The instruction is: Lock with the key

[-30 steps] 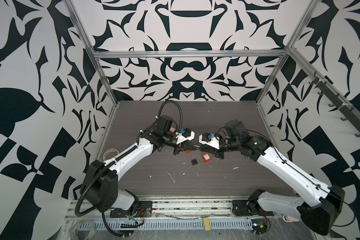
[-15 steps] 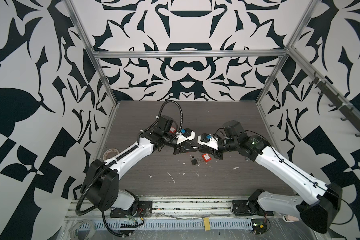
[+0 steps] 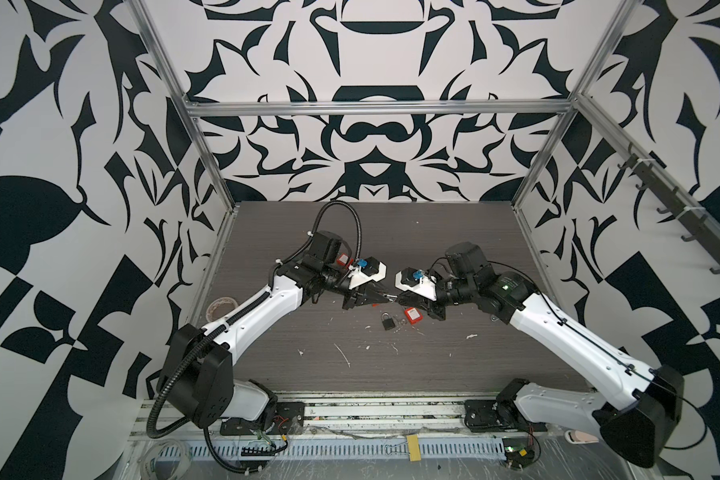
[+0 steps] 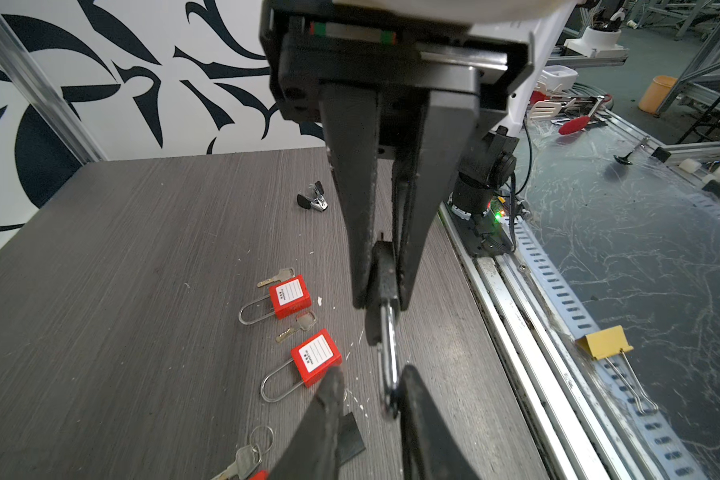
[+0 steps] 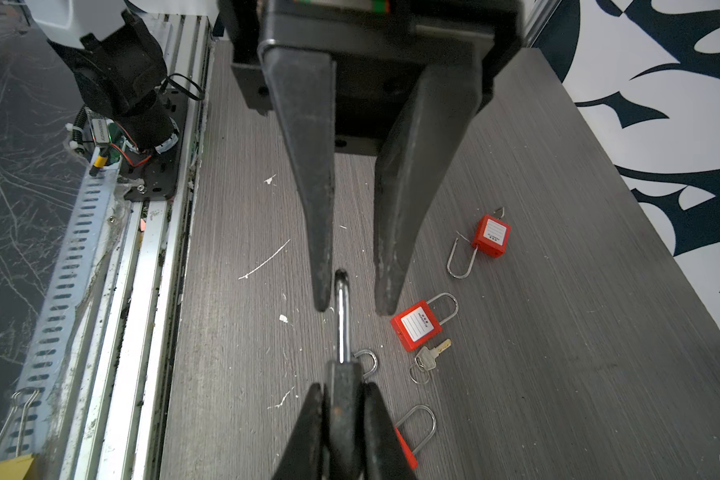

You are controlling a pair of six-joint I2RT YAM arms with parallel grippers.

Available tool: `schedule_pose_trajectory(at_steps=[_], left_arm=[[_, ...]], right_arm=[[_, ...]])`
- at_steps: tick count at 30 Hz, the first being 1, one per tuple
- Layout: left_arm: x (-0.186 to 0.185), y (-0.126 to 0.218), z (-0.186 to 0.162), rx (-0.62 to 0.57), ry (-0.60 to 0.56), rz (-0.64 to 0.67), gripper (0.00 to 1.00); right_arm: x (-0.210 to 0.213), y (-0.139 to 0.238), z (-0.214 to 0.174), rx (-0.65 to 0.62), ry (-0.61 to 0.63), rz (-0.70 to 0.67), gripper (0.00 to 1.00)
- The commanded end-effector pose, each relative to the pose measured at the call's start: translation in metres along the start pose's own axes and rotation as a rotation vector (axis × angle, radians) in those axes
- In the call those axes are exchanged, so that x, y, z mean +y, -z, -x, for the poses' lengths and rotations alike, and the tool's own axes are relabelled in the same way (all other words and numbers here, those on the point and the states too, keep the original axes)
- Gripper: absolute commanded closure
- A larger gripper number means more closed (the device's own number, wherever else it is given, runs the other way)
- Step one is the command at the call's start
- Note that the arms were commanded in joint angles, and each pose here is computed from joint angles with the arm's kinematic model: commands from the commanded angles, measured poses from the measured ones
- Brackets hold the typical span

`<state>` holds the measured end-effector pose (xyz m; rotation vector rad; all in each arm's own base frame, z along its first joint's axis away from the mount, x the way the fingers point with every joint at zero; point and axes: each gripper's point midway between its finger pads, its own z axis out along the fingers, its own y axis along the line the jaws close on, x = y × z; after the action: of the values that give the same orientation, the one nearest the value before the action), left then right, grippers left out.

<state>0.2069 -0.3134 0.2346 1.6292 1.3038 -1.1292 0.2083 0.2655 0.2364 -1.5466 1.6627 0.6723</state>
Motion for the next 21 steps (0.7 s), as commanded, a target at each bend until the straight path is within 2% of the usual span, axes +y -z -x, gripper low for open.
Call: schedule_pose_trajectory(at_steps=[1, 6, 8, 21], left_arm=[[-0.003, 0.004, 0.008, -0.012, -0.015, -0.014, 0.79], [-0.004, 0.002, 0.010, -0.028, -0.005, -0.039, 0.91], [-0.005, 0.002, 0.012, -0.037, -0.003, -0.050, 1.00], [-0.007, -0.009, 0.018, -0.062, 0.004, -0.109, 1.00]], right_arm=[[-0.002, 0.007, 0.016, -0.053, 0.041, -0.023, 1.00], [-0.004, 0.007, 0.018, -0.064, 0.045, -0.031, 1.00], [-0.004, 0.007, 0.018, -0.064, 0.044, -0.029, 1.00], [-0.008, -0.004, 0.024, -0.087, 0.084, -0.056, 1.00]])
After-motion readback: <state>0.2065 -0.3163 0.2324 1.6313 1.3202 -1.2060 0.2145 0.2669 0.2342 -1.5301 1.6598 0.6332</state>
